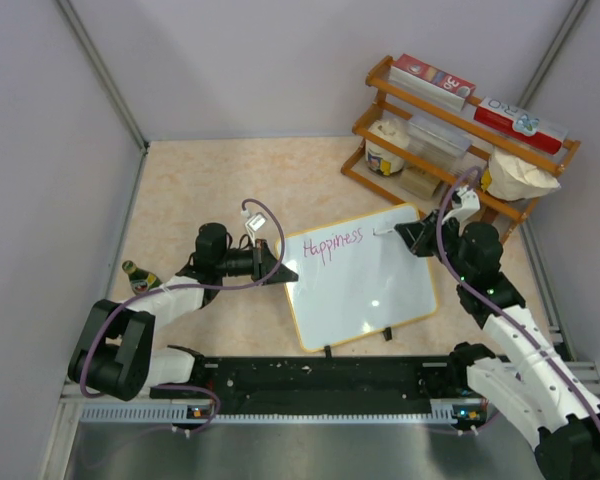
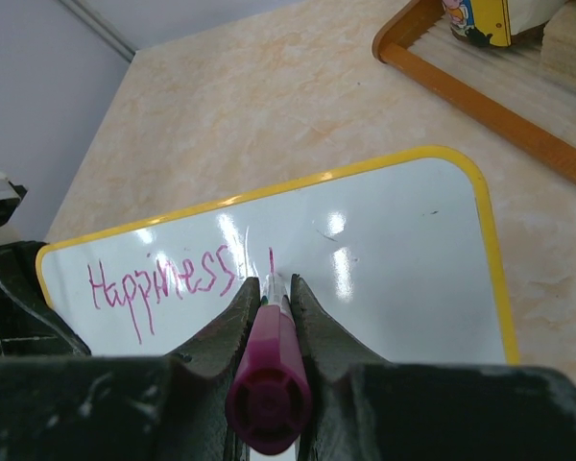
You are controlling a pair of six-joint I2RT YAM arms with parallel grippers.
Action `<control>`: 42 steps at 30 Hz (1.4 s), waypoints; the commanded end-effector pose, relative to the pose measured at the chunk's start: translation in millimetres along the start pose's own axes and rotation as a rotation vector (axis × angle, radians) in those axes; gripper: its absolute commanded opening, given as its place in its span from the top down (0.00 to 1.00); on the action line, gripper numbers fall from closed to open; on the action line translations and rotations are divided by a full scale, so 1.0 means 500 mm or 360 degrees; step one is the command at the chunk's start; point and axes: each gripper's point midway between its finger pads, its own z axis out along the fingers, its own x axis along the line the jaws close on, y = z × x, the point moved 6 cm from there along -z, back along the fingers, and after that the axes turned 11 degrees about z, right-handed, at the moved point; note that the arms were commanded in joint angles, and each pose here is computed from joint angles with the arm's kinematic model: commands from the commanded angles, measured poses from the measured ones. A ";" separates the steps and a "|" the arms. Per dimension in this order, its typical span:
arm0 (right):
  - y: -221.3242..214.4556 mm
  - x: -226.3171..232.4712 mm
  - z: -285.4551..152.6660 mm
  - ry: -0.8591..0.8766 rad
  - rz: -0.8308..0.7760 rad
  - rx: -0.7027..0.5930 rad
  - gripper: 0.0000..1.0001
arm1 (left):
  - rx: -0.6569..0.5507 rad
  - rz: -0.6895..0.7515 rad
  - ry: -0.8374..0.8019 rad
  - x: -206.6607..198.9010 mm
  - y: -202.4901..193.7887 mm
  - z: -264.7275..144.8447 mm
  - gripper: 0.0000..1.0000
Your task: Write a sentence on the whiteboard
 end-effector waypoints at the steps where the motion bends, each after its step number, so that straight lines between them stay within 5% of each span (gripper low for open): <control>1: -0.009 -0.010 -0.010 -0.0013 -0.0019 0.0031 1.00 | 0.0058 0.0014 0.0069 0.019 -0.036 0.002 1.00; 18: 0.086 0.077 -0.023 0.0178 0.0018 -0.0197 1.00 | 0.0061 0.0012 0.0067 0.019 -0.036 0.002 1.00; 42: 0.053 0.013 0.032 -0.0020 0.0023 -0.0130 1.00 | 0.0069 0.0012 0.0070 0.022 -0.035 0.004 1.00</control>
